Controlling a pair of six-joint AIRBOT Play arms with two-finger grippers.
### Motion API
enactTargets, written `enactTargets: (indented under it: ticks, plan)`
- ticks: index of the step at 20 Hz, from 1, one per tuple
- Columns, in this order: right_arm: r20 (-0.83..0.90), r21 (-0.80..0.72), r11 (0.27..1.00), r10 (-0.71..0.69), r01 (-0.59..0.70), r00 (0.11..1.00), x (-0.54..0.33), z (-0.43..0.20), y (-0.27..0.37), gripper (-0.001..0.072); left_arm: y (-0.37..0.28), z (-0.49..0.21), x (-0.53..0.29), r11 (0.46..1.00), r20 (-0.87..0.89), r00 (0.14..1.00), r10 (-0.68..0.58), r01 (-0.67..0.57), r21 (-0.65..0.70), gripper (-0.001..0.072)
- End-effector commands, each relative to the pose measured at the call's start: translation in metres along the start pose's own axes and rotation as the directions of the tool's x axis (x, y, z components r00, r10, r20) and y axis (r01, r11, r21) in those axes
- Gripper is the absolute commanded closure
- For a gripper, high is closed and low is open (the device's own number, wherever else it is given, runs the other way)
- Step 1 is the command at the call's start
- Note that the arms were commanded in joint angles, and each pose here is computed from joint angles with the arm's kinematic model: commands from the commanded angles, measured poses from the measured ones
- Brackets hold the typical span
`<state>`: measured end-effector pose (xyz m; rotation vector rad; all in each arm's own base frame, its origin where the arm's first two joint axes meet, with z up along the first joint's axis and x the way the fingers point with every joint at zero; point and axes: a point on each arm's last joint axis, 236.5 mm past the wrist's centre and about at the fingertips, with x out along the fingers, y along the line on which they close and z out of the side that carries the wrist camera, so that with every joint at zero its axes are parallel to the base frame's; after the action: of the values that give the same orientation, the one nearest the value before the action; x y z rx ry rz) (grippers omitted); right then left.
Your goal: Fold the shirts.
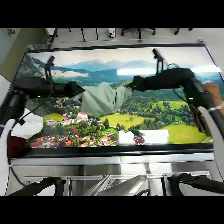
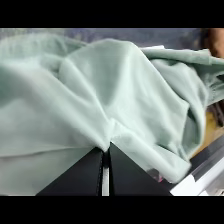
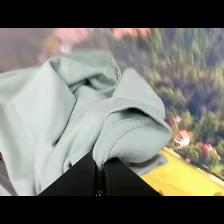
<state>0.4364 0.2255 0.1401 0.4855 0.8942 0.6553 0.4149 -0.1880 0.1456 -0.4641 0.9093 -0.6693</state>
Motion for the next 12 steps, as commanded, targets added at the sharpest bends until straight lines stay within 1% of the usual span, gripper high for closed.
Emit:
enactTargets:
  ticks: [1,4,6,7,9,12]
  plan:
    - [0.201,-0.207,0.978,0.058,-0.015,0.978,-0.096,0.028,0.071,0.0695,-0.072,0.032,-0.075,0.986,0.157,0.986,-0.051,0.026,0.162,0.0692]
    - [0.359,-0.346,0.937,0.098,0.035,0.928,-0.172,0.03,0.122,0.0695,-0.138,0.046,-0.142,0.951,0.289,0.951,-0.114,0.02,0.309,0.0692]
    - [0.423,-0.402,0.913,0.115,0.073,0.899,-0.208,0.024,0.143,0.0695,-0.164,0.043,-0.172,0.929,0.342,0.93,-0.133,-0.003,0.37,0.0692]
    - [0.424,-0.416,0.905,0.108,0.087,0.899,-0.215,0.018,0.146,0.0695,-0.167,0.037,-0.176,0.925,0.342,0.931,-0.125,-0.015,0.379,0.0692]
    - [0.374,-0.396,0.914,0.072,0.09,0.924,-0.208,0.006,0.136,0.0695,-0.157,0.019,-0.162,0.929,0.294,0.951,-0.095,-0.022,0.371,0.0691]
    - [0.248,-0.323,0.944,0.021,0.062,0.969,-0.167,-0.018,0.102,0.0695,-0.129,-0.02,-0.111,0.954,0.152,0.985,-0.081,0.033,0.297,0.0691]
